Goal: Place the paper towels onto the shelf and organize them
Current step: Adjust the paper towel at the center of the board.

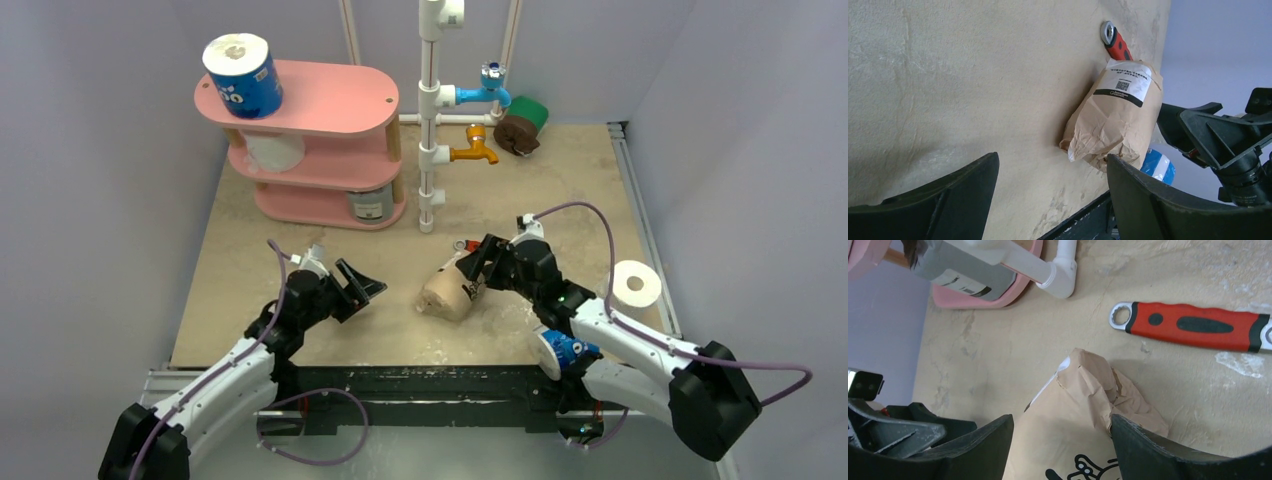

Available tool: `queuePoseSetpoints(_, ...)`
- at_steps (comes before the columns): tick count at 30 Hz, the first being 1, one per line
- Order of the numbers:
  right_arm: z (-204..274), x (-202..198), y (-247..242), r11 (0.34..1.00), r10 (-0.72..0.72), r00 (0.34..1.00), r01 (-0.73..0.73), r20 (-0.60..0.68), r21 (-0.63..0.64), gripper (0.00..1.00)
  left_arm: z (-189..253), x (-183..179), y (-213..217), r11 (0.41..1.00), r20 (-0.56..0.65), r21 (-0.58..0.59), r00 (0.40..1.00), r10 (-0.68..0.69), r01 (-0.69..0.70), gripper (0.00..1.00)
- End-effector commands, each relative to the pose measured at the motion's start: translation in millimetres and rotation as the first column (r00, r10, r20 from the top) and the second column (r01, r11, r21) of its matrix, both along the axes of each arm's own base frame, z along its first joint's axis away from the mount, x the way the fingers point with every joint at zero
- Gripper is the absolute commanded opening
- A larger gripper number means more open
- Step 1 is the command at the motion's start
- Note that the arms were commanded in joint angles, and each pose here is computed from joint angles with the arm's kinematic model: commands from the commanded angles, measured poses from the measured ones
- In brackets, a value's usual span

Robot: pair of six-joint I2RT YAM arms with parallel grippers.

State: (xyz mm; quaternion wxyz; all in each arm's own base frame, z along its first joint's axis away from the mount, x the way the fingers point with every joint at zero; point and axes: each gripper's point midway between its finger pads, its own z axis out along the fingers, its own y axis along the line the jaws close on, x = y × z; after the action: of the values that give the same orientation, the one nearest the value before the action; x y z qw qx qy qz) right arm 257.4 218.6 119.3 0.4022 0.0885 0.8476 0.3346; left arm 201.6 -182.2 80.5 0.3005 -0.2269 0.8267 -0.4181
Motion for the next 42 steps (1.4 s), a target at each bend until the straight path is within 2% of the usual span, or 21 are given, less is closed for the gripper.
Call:
queuePoseSetpoints(1, 3, -19, 6, 0.998, -0.001, 1.0, 0.003, -0.022, 0.069, 0.72, 9, 3, 0, 1.0, 0.023, -0.015, 1.0, 0.016, -0.015, 0.78)
queuePoseSetpoints(9, 3, -54, 21, 0.995, 0.088, 0.996, -0.087, -0.01, 0.051, 0.75, 25, 7, 3, 1.0, 0.058, 0.015, 0.998, 0.018, -0.019, 0.78)
queuePoseSetpoints(15, 23, -48, -4, 1.0, 0.025, 0.997, -0.024, 0.077, -0.005, 0.82, 42, 6, 5, 1.0, 0.116, 0.029, 0.993, -0.001, -0.002, 0.79)
queuePoseSetpoints(20, 25, -37, -6, 0.998, 0.031, 0.995, -0.026, 0.097, -0.049, 0.83, 53, 1, -5, 0.998, 0.128, -0.027, 0.991, -0.045, 0.049, 0.8)
queuePoseSetpoints(26, 17, -32, 13, 0.995, 0.096, 0.992, -0.094, 0.085, -0.029, 0.85, 60, -3, -29, 0.981, 0.119, -0.131, 0.985, -0.127, 0.142, 0.78)
queuePoseSetpoints(36, 14, -42, 47, 0.962, 0.262, 0.958, -0.268, 0.116, 0.043, 0.84, 62, -13, -59, 0.961, 0.115, -0.149, 0.97, -0.216, 0.232, 0.78)
queuePoseSetpoints(42, 16, -56, 56, 0.942, 0.296, 0.951, -0.306, 0.092, 0.134, 0.83, 53, -9, -60, 0.969, 0.094, -0.127, 0.976, -0.199, 0.21, 0.78)
